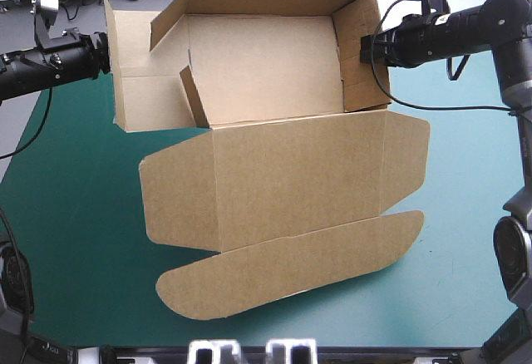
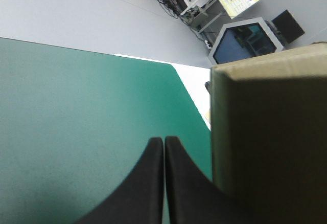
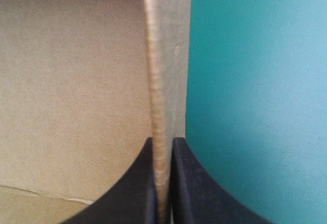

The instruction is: Fold the box

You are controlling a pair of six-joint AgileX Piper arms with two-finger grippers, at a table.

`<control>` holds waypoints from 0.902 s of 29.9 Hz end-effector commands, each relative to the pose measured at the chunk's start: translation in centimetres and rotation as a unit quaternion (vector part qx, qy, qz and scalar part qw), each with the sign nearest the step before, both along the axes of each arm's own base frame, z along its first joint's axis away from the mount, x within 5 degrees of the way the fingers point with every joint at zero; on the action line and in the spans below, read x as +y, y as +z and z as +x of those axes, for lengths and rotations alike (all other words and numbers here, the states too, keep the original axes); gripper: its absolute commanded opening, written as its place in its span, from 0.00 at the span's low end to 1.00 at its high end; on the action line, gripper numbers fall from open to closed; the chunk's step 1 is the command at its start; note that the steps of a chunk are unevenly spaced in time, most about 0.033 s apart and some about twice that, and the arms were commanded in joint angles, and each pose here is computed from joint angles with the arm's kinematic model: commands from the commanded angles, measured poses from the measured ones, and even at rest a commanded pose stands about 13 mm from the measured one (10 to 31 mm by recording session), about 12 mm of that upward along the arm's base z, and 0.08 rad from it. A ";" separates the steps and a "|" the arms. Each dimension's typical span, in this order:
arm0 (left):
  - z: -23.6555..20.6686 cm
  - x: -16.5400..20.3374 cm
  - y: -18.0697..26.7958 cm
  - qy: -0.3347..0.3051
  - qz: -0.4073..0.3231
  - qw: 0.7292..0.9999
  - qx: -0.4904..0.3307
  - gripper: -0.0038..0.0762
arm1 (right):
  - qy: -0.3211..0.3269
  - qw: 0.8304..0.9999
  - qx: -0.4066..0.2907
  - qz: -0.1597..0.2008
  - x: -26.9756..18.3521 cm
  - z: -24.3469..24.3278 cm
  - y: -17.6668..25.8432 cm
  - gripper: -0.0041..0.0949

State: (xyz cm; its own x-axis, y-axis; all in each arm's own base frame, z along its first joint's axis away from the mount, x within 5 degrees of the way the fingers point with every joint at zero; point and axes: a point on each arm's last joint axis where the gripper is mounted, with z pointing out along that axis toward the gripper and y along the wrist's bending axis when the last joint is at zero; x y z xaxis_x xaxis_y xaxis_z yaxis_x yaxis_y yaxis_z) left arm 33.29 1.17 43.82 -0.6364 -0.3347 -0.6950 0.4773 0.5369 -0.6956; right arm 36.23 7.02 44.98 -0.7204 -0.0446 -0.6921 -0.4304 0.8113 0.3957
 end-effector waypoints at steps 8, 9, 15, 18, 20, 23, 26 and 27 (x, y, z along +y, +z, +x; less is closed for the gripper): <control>-3.4 -4.5 3.6 -0.089 -0.008 0.995 -0.053 0.04 | -0.015 0.999 -0.037 -0.030 2.1 -1.3 1.7 0.03; -3.6 -4.6 3.7 -0.089 0.000 0.995 -0.053 0.04 | -0.017 0.999 -0.038 -0.032 2.2 -1.2 1.7 0.03; -4.4 -4.5 3.6 -0.076 0.043 0.995 -0.042 0.04 | -0.022 0.999 -0.043 -0.021 2.2 -1.1 1.9 0.03; -4.7 -4.5 3.7 -0.073 0.052 0.995 -0.040 0.04 | -0.021 0.999 -0.043 -0.020 2.2 -1.1 1.8 0.03; -4.9 -4.5 3.9 -0.071 0.050 0.996 -0.036 0.04 | -0.020 0.999 -0.043 -0.014 2.3 -1.1 1.9 0.03; -4.9 -4.5 3.9 -0.069 0.047 0.996 -0.031 0.04 | -0.021 0.998 -0.051 -0.003 2.5 -1.0 2.1 0.03; -5.0 -5.0 3.8 -0.076 0.049 0.996 -0.023 0.04 | -0.022 0.998 -0.061 0.004 2.8 -0.8 2.2 0.03; -5.0 -5.3 3.7 -0.080 0.050 0.995 -0.023 0.04 | -0.023 0.998 -0.063 0.005 2.9 -0.8 2.2 0.03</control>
State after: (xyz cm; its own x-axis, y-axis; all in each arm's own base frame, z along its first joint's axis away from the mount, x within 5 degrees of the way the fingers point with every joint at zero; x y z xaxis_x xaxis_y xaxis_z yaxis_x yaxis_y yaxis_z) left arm 30.39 -2.79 45.22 -0.6636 -0.1776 -0.7267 0.5179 0.5918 -0.6176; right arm 36.78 9.48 43.97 -0.7197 -0.0847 -0.6891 -0.4019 0.8602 0.3140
